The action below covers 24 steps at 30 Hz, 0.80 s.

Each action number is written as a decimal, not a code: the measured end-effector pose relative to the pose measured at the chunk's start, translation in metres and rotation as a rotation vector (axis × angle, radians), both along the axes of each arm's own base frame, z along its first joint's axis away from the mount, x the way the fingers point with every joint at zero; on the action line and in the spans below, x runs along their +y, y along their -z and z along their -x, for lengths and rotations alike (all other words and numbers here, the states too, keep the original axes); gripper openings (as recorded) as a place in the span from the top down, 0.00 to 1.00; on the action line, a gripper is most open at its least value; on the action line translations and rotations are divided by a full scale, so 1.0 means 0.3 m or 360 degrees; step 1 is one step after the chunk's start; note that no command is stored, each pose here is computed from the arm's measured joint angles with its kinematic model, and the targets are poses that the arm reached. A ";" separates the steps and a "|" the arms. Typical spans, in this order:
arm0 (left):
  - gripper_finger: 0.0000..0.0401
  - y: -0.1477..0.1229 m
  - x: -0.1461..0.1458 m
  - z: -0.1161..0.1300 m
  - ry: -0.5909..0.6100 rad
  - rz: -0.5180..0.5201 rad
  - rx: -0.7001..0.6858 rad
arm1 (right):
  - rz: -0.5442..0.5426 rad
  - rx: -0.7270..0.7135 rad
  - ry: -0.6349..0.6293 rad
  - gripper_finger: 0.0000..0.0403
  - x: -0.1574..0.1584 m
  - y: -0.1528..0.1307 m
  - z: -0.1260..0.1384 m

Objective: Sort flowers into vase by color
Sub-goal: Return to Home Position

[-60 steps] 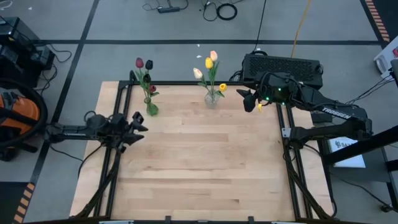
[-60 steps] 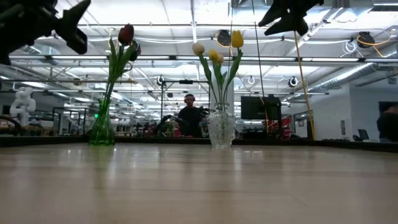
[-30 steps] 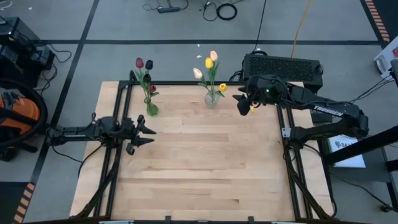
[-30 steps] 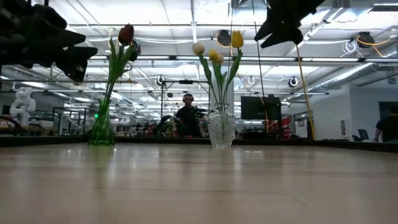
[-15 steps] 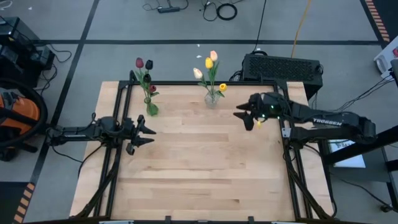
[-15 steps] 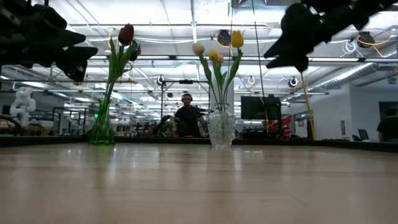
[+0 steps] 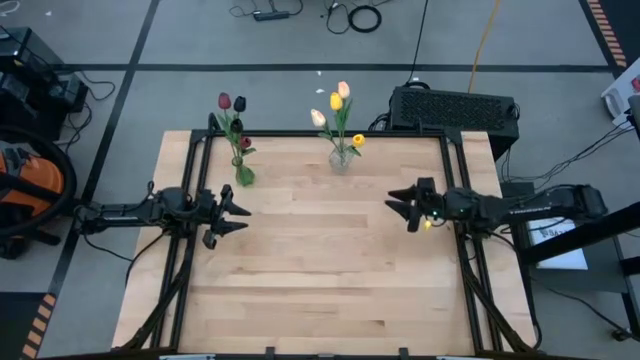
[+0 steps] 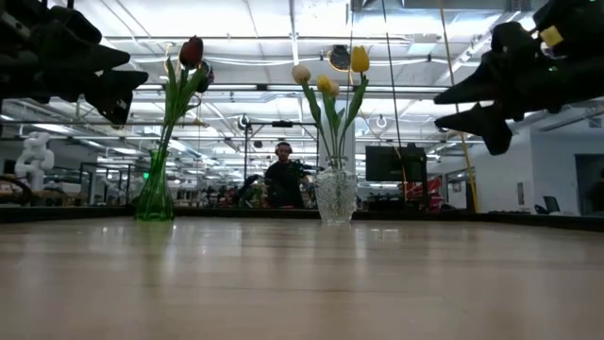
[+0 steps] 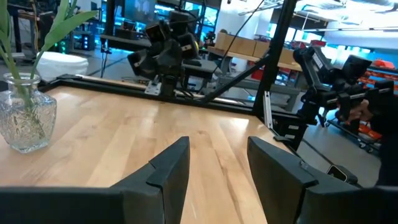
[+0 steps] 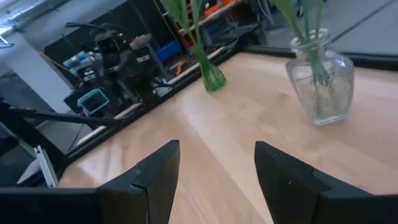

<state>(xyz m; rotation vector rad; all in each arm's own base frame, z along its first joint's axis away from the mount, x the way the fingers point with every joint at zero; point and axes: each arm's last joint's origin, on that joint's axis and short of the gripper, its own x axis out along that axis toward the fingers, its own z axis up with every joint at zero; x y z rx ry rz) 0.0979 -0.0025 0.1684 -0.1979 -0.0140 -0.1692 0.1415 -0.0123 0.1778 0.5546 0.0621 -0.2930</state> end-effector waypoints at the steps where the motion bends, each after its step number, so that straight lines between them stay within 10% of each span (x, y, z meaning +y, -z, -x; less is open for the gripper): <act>1: 0.58 0.000 0.000 0.000 0.0000 0.0000 0.0000 | 0.0021 -0.0008 0.0011 0.50 0.007 0.002 0.005; 24: 0.58 0.000 0.000 0.000 0.0000 0.0000 -0.0001 | 0.0409 -0.0342 -0.0109 0.50 0.020 -0.008 0.153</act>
